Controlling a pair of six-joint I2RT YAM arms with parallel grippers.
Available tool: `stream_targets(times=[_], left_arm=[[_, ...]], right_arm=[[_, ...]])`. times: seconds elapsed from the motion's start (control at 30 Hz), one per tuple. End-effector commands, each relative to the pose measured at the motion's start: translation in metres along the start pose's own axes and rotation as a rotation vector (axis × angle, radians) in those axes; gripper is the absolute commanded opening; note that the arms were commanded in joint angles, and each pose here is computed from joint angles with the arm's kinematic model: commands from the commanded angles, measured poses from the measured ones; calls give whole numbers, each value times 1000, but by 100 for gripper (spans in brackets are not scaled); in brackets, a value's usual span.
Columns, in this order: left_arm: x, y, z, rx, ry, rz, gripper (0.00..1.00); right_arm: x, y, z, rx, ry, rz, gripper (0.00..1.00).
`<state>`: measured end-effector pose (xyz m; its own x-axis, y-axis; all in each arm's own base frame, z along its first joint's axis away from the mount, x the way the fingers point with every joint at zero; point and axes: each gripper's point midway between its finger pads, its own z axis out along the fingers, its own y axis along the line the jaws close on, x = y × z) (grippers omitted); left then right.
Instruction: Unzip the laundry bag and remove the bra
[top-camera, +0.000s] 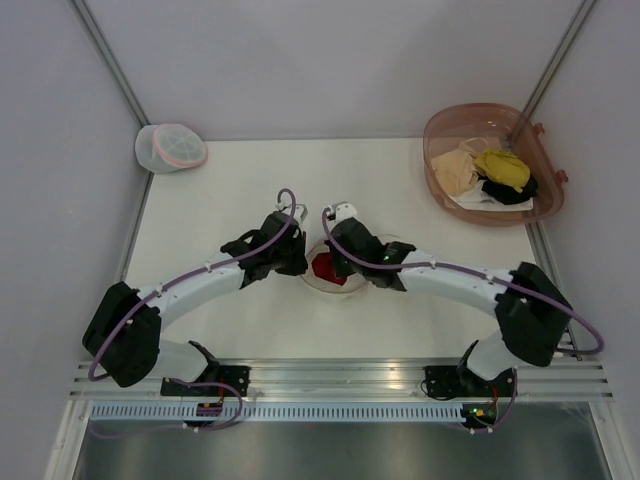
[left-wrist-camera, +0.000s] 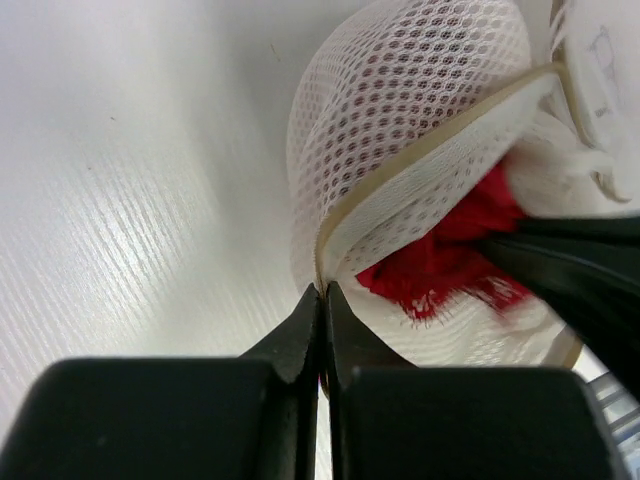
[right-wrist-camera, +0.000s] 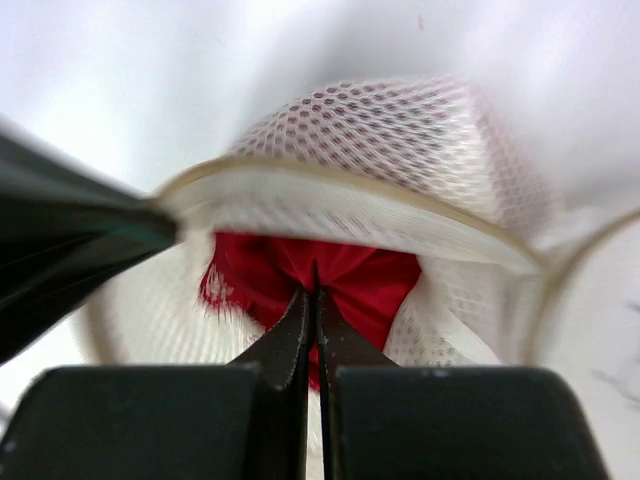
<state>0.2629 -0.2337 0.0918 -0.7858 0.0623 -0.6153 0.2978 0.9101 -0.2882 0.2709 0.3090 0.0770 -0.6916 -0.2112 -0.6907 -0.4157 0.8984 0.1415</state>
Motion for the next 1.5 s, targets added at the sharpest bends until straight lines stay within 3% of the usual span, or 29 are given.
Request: stream_targets(times=[0.0,0.13,0.33,0.37,0.6,0.77,0.83,0.87,1.03,1.13,1.33,1.4,1.43,1.47], left_arm=[[-7,-1,2,-13,-35,-33,2],[-5,-2,5,-10,-22,-38,2],[-3,-2,8,-12,-10,-44,2],[-3,-2,8,-11,-12,-45,2],[-6,1,5,-25,-31,-59,2],[-9,1,4,-27,-42,-74,2],[-11,-1,1,-20,-52,-78,2],[-12,-2,1,-17,-54,-81,2],[-14,-4,-4,-6,-67,-88,2],[-14,-2,-5,-8,-70,-92,2],[-14,3,-9,-9,-80,-108,2],[-14,6,-11,-10,-83,-115,2],[-15,6,-11,-10,-84,-118,2],[-15,7,-12,-8,-85,-120,2]], right_arm=[[-55,20,-65,-138,-165,5,0],[-83,20,-113,-188,-280,19,0],[-104,18,-139,-245,-376,57,0],[-104,35,-149,-365,-362,63,0],[-105,57,-181,-756,-303,141,0],[-114,77,-214,-1073,-364,213,0],[-103,83,-213,-1159,-291,279,0],[-111,86,-224,-1211,-357,257,0],[-113,82,-237,-1303,-407,312,1],[-128,68,-270,-1408,-533,336,1],[-164,12,-263,-1226,-676,396,0],[-182,-12,-248,-1059,-722,395,0],[-183,-28,-230,-958,-681,450,0],[-199,-41,-229,-852,-766,391,0]])
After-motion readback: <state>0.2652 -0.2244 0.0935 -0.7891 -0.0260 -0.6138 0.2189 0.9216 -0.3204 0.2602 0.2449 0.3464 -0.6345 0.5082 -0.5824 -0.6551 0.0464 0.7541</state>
